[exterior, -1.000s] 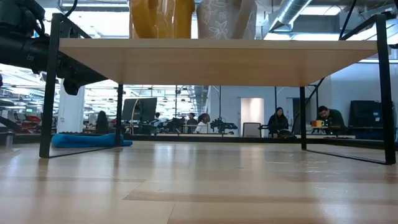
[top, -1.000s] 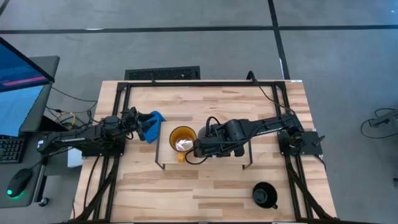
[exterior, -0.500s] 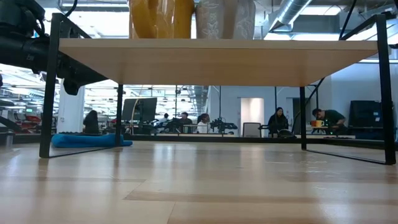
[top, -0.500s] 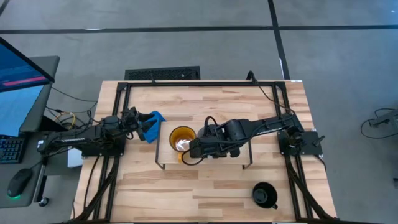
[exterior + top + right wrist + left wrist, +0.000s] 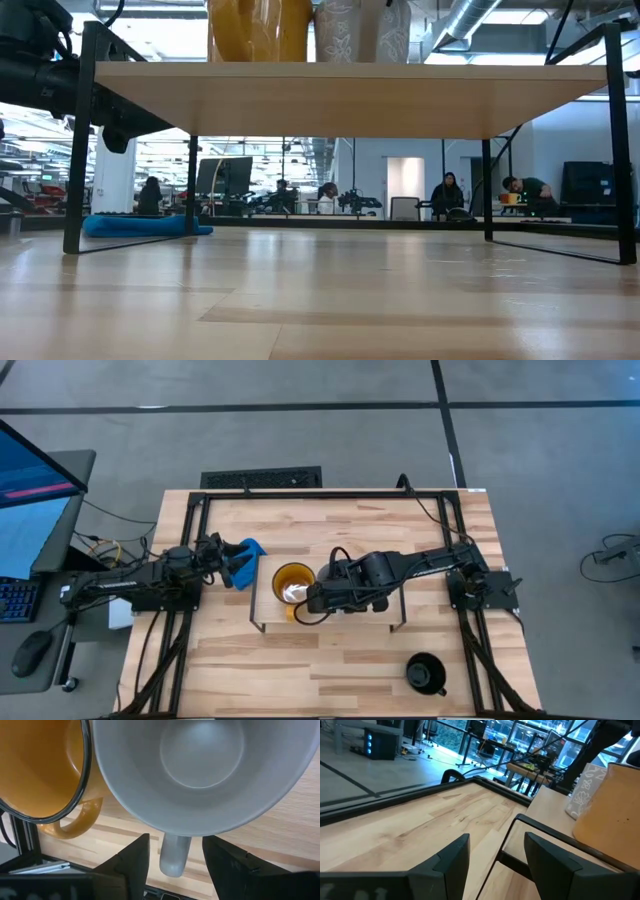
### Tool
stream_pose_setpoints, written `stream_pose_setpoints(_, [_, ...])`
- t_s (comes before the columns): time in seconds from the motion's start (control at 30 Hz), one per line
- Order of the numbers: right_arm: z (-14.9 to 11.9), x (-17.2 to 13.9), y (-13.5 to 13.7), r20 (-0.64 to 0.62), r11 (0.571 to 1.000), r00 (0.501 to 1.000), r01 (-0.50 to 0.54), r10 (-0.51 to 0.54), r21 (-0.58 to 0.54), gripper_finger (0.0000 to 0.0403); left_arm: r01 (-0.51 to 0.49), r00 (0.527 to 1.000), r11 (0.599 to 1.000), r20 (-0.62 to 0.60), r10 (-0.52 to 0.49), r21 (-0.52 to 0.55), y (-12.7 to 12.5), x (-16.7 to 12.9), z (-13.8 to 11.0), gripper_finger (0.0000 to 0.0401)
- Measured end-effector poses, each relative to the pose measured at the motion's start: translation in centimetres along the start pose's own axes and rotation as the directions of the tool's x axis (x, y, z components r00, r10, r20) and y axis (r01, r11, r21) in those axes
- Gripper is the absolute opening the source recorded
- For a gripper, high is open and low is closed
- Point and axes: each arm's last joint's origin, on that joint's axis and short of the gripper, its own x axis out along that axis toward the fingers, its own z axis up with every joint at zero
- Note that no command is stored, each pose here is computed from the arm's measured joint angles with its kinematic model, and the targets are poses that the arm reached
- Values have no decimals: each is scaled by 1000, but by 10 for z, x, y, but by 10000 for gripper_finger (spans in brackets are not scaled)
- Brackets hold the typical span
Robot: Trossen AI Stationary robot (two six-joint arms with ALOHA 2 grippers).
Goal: Stack small to large cups/mugs on shelf
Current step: Put the black cup on the shelf
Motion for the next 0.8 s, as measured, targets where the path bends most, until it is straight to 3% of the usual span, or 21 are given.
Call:
stream_pose_setpoints(0.4, [-1, 0, 0, -23, 1000, 1000, 3, -3, -9, 205, 0, 1000, 1000, 0, 0, 11, 0, 0, 0, 179])
stream_pose_setpoints(0.8, [1, -23, 0, -33, 999, 999, -40, 39, -33, 205, 1, 1000, 1000, 0, -1, 22, 0, 0, 0, 179])
